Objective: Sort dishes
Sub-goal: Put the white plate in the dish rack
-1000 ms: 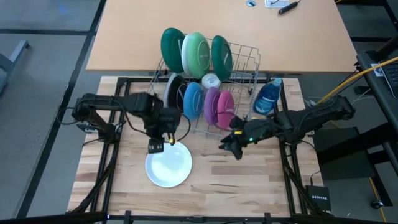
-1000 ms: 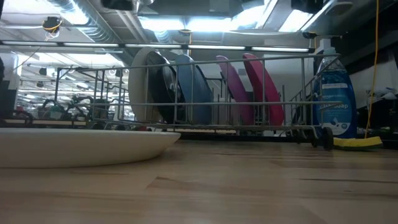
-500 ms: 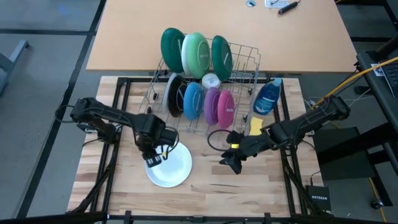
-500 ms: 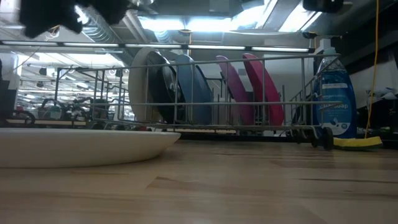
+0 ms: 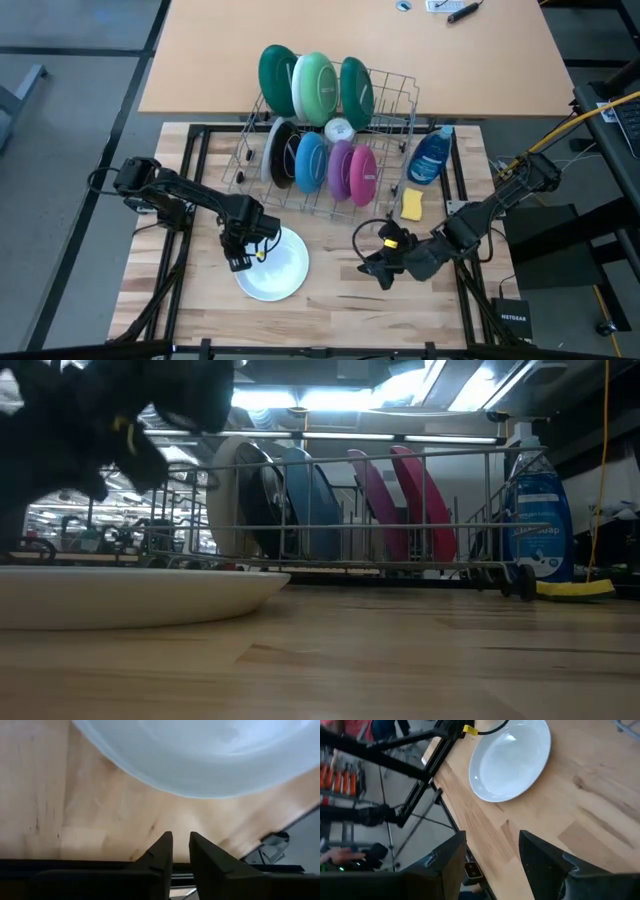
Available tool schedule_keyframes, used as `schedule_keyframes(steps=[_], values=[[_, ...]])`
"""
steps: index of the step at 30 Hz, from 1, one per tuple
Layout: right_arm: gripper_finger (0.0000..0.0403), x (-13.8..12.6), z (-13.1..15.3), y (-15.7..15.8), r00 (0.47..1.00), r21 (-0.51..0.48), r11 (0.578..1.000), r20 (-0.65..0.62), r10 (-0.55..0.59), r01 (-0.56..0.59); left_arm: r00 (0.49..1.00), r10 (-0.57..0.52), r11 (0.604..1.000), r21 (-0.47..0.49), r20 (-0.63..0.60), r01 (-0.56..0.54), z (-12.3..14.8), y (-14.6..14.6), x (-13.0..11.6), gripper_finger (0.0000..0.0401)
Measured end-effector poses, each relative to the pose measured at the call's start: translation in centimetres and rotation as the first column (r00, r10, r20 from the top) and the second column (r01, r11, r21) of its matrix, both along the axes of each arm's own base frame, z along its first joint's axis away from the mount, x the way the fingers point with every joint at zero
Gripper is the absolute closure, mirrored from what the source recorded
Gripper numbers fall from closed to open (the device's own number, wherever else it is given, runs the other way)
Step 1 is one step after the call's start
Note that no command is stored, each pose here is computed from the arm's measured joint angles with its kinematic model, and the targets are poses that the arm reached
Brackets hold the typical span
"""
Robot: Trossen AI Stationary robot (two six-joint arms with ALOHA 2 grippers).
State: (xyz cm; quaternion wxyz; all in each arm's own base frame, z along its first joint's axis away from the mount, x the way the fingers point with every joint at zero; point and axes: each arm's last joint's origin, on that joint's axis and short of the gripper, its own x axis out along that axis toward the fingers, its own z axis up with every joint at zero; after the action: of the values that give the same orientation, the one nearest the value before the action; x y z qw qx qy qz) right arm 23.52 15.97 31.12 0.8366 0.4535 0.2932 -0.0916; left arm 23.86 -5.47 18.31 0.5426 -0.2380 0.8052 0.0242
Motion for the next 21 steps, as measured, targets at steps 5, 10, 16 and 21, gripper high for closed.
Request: schedule_keyframes(steps=[5, 10, 16, 21], values=[[0.0217, 0.0, -1.1, 1.5, 0.994, 0.061, 0.993, -0.01, -0.105, 0.106, 0.999, -0.025, 1.0, 0.014, -0.047, 0.026, -2.0, 0.9, -1.5, 0.0366], [0.0217, 1.0, -2.7, 2.5, 0.977, 0.123, 0.97, -0.039, -0.208, 0.211, 0.998, -0.043, 0.997, 0.063, -0.037, 0.045, -3.7, 1.6, -2.8, 0.0382], [0.0217, 2.8, -4.2, 3.8, 0.965, 0.19, 0.947, 0.004, -0.264, 0.258, 0.994, -0.056, 0.997, 0.056, 0.09, 0.051, -4.3, 1.3, -3.0, 0.0396], [0.0217, 4.2, -5.4, 4.8, 0.951, 0.217, 0.934, 0.06, -0.303, 0.283, 0.977, -0.086, 0.996, 0.048, 0.193, 0.078, -4.4, 0.6, -2.3, 0.0401]])
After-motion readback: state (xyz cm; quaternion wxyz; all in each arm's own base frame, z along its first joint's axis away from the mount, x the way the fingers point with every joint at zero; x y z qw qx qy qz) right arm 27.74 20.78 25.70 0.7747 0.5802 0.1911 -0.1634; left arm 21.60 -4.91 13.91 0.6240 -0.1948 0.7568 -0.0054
